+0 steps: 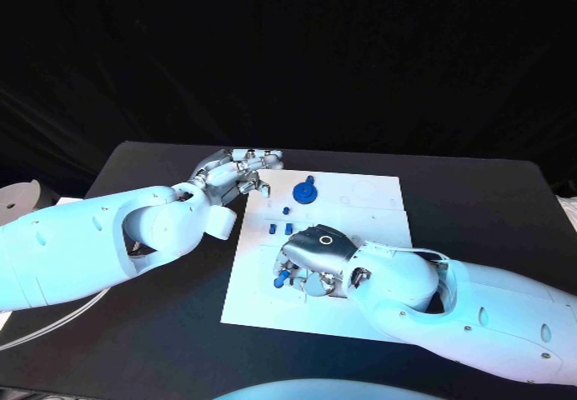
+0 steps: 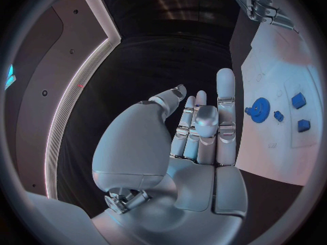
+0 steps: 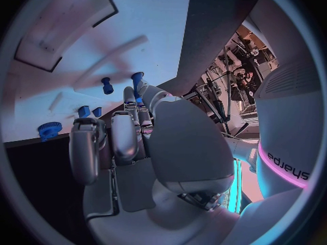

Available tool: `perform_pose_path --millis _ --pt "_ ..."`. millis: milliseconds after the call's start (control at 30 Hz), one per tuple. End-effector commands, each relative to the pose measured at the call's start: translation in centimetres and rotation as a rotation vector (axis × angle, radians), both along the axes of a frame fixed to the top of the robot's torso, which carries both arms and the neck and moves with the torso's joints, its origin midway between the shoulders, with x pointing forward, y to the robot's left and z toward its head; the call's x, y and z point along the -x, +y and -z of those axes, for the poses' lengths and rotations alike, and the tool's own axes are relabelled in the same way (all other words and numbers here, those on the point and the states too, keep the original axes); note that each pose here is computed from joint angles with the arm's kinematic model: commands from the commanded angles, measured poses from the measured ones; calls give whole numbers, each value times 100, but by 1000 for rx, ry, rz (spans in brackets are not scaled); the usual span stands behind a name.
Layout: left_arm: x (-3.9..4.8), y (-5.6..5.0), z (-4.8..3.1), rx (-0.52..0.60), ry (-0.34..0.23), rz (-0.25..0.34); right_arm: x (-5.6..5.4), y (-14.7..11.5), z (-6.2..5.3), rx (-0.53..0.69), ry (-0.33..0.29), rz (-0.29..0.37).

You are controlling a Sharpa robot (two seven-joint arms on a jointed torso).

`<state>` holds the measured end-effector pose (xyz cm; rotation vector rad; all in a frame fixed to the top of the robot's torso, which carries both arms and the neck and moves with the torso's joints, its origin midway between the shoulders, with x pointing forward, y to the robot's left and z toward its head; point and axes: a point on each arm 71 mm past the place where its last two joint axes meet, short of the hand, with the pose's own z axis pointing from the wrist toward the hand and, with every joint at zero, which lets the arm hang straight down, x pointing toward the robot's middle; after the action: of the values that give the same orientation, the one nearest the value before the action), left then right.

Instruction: Assemble the parts on the task board

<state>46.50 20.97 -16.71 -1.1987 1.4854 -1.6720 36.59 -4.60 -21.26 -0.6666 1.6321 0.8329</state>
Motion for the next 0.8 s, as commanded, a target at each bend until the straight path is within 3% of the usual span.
perform_pose_path --millis 33,300,800 --pt "9 -23 -10 14 -4 19 -9 0 26 58 -19 14" --pt "13 -25 -11 14 -3 20 34 95 54 91 -8 -8" --pt "15 -19 -9 12 0 20 30 113 4 -13 -40 -2"
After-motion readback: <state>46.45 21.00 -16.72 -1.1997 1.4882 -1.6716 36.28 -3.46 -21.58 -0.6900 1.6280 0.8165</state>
